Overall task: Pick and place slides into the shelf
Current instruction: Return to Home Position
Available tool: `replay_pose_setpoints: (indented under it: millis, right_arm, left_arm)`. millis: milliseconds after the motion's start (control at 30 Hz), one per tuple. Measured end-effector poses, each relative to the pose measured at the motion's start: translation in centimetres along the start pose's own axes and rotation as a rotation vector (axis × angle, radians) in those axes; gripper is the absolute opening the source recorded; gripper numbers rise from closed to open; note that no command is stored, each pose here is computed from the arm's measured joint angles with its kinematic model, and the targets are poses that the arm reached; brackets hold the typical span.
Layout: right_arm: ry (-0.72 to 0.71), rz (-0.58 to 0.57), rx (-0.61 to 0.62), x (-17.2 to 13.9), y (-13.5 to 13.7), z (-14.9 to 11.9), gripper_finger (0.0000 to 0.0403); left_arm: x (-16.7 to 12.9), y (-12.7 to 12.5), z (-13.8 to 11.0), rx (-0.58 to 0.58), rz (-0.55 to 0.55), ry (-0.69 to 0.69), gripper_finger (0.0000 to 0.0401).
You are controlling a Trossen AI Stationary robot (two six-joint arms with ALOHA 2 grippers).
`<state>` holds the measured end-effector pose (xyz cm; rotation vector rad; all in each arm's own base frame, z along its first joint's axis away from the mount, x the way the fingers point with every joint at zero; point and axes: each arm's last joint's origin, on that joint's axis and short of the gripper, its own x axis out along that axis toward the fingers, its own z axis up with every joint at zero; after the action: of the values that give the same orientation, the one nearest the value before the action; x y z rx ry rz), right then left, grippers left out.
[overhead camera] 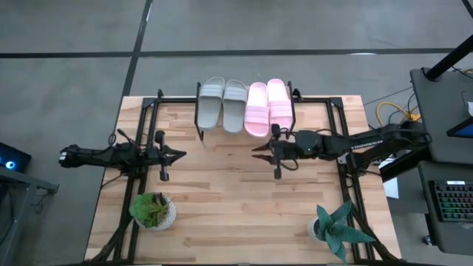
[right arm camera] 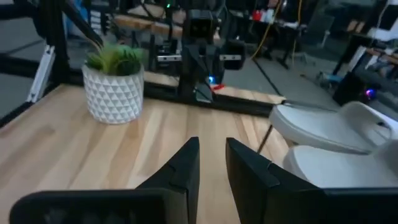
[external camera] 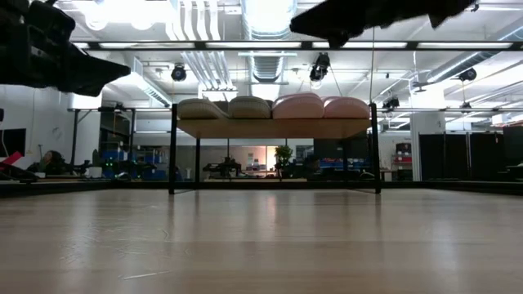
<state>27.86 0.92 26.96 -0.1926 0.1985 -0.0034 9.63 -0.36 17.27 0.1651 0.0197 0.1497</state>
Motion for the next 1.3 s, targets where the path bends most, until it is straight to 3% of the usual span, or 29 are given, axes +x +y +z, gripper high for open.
replay_pose_setpoints:
  millis: [233,433,800,1033,1300]
  right_arm:
    - [-0.01,-0.006,0.027,-2.1,0.4,-3.1,0.0068]
    - [-0.098,-0.037,0.009,-6.5,0.3,-3.9,0.0067]
    - [-0.196,-0.047,0.088,-12.8,0.8,-9.0,0.0066]
    - [-0.168,-0.129,0.077,-15.8,0.6,-9.9,0.0015]
    - [-0.191,-0.116,0.099,-16.8,0.9,-11.9,0.0008]
  left_arm:
    - [0.0,0.0,0.0,0.015,0.004,0.01,0.0]
    - [0.0,0.2,0.0,0.029,0.046,0.017,0.0]
    - [-0.1,0.1,0.3,0.031,0.02,0.012,0.0]
    - [-0.2,0.2,0.6,0.025,0.021,0.005,0.0]
    - [-0.2,0.1,0.3,-0.018,-0.009,0.039,0.0]
